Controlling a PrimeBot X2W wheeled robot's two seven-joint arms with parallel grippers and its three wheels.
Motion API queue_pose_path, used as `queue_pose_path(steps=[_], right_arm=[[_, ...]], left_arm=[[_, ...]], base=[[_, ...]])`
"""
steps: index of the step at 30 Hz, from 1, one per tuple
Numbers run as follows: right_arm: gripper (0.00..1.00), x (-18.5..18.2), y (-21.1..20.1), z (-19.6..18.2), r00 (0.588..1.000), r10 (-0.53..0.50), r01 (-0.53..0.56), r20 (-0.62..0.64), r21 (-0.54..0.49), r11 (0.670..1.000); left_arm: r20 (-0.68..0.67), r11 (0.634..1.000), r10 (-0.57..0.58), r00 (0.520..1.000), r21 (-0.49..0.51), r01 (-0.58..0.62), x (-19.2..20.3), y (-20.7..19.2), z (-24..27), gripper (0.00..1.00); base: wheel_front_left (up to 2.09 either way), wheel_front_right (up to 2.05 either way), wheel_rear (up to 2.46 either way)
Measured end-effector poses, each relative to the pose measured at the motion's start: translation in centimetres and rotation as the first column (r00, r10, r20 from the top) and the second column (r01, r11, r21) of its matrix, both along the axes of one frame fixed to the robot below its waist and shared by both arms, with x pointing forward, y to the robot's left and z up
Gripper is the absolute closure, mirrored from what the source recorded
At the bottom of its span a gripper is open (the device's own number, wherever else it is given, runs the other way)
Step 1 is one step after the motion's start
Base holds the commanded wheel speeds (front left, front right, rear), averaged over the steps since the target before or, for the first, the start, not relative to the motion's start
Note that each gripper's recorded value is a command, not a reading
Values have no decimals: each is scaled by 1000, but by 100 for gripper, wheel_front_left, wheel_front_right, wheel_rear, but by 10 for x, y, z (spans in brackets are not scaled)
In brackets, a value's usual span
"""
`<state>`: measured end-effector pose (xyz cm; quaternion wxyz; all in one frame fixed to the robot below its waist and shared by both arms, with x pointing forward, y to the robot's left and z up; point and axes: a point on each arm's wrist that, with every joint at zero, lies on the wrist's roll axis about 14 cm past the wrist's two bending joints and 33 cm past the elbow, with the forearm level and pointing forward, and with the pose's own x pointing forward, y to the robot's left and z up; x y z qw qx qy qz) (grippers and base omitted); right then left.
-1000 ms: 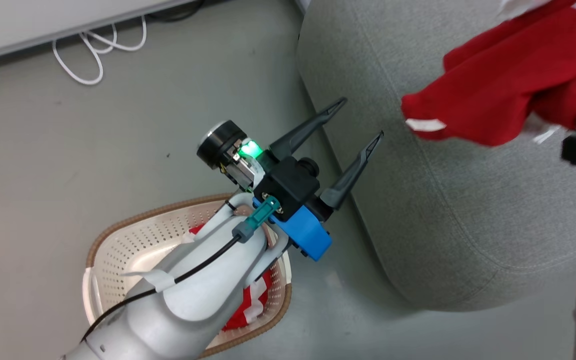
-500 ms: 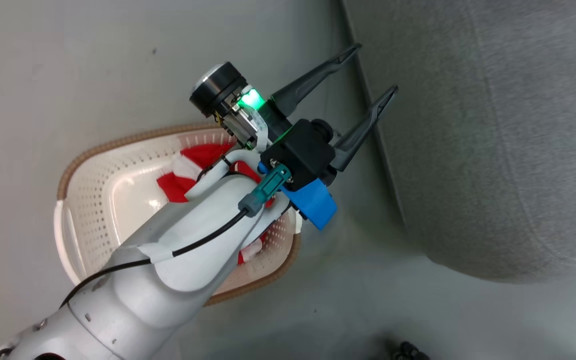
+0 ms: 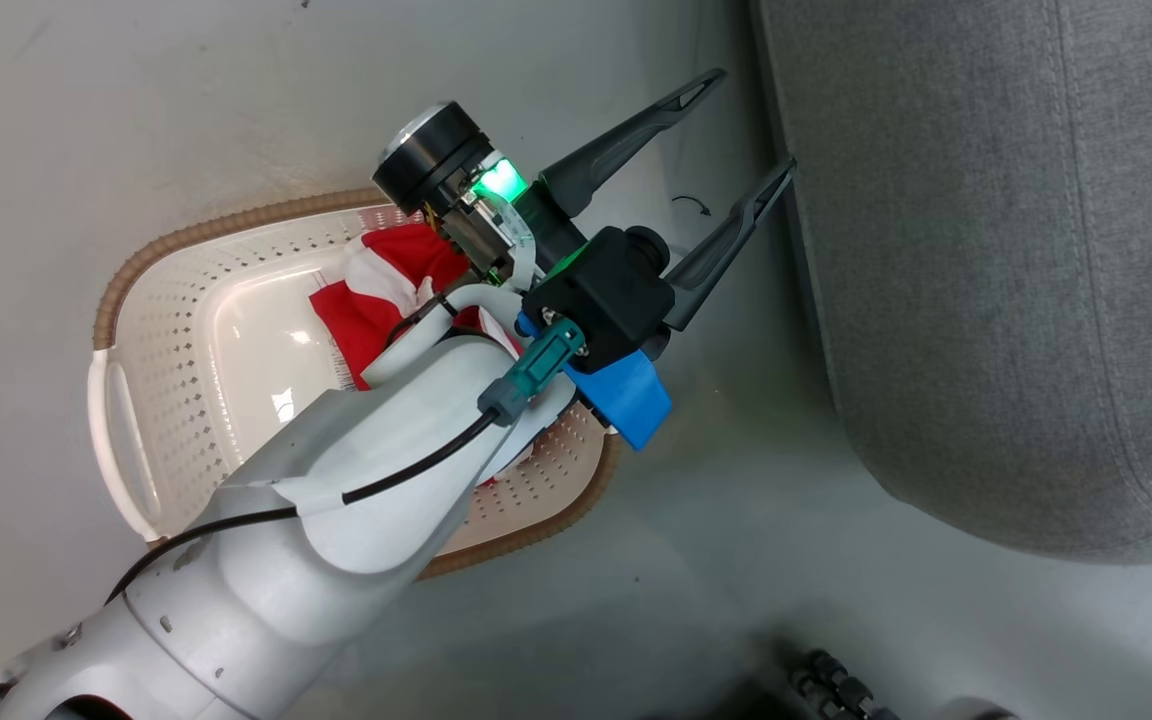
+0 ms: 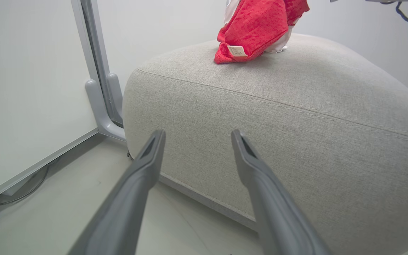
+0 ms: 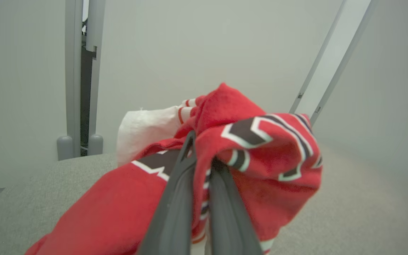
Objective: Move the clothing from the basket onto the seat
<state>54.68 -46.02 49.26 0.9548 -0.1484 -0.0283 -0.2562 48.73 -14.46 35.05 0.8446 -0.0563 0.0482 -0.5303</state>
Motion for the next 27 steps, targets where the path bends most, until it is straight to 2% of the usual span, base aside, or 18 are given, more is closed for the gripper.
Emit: queue_pose_path(steps=[7,11,12,13,14,27], right_arm=[[100,-20,2,-72,988,-37,57,-150,135,989],[100,-25,11,-87,982,-20,52,-187,165,985],[88,-27,12,-88,982,-20,53,-189,168,984],[57,-29,12,-88,982,-22,55,-188,173,983],[0,-31,12,-88,982,-24,58,-189,176,983],[0,-98,32,-70,986,-29,63,-165,208,976]], left_arm=[[2,1000,6,1000,5,-6,0,4,1,0],[8,1000,13,1000,10,-13,1,6,3,0],[9,1000,12,1000,9,-12,0,6,4,0],[10,1000,12,1000,10,-12,0,6,6,0],[11,1000,12,1000,13,-12,-1,6,6,0],[30,996,93,995,-3,-93,-13,18,56,0]], base=[[0,0,0],[0,0,0],[0,0,0],[0,0,0],[0,0,0],[0,0,0]])
